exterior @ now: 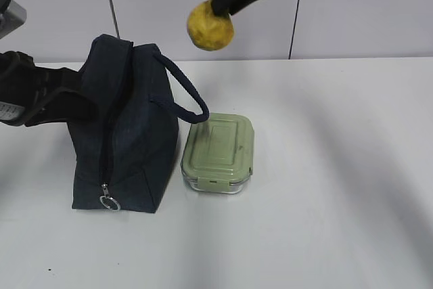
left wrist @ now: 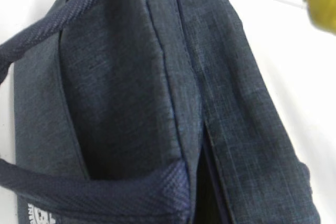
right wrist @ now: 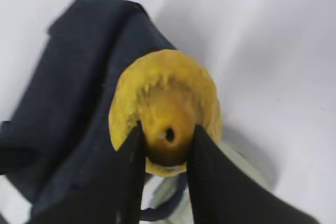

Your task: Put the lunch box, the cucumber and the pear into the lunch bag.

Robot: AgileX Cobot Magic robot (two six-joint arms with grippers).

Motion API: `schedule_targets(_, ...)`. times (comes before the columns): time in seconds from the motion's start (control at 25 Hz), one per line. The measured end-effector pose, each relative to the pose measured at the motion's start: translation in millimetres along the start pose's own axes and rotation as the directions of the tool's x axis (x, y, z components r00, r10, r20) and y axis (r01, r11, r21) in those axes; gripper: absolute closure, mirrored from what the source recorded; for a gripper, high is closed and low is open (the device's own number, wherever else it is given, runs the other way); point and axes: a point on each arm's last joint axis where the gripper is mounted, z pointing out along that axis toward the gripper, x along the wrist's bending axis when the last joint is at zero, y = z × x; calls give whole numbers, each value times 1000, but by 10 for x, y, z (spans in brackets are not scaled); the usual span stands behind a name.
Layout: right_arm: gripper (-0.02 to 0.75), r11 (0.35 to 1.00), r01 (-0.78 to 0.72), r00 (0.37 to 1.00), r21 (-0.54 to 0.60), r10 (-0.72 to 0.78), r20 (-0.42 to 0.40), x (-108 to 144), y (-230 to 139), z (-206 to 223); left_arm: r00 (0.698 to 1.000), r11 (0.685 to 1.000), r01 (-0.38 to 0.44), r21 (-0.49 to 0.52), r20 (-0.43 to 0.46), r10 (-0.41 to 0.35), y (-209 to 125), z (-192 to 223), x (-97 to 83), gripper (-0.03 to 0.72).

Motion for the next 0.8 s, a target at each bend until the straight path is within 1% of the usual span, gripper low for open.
schedule_targets(0.12, 541, 999, 9, 990, -40, -14, -142, 155, 47, -50, 1000, 1000, 0, 0, 0, 0, 0, 0, 0, 706)
schedule_targets(0.2, 541, 999, 20, 976, -47, -30, -215, 271, 51, -32, 1000, 1000, 0, 0, 0, 0, 0, 0, 0, 707)
schedule_targets(0.28, 541, 999, 26, 960, -47, -38, -279, 375, 48, 28, 1000, 1000, 0, 0, 0, 0, 0, 0, 0, 707)
schedule_targets(0.4, 541, 999, 44, 939, -20, -49, -339, 487, 13, 245, 1000, 1000, 0, 0, 0, 0, 0, 0, 0, 707)
schedule_targets(0.48, 541, 999, 55, 933, 3, -50, -357, 540, -25, 435, 1000, 1000, 0, 0, 0, 0, 0, 0, 0, 707)
schedule_targets(0.6, 541, 998, 58, 932, 38, -40, -361, 551, -89, 727, 1000, 1000, 0, 0, 0, 0, 0, 0, 0, 707)
schedule_targets(0.68, 541, 996, 65, 944, 61, -42, -327, 507, -138, 918, 1000, 1000, 0, -1, -1, 0, 1, 0, 1, 707)
schedule_targets(0.8, 541, 996, 52, 972, 77, -33, -233, 404, -181, 1125, 1000, 1000, 0, -1, -1, 0, 1, 0, 1, 707)
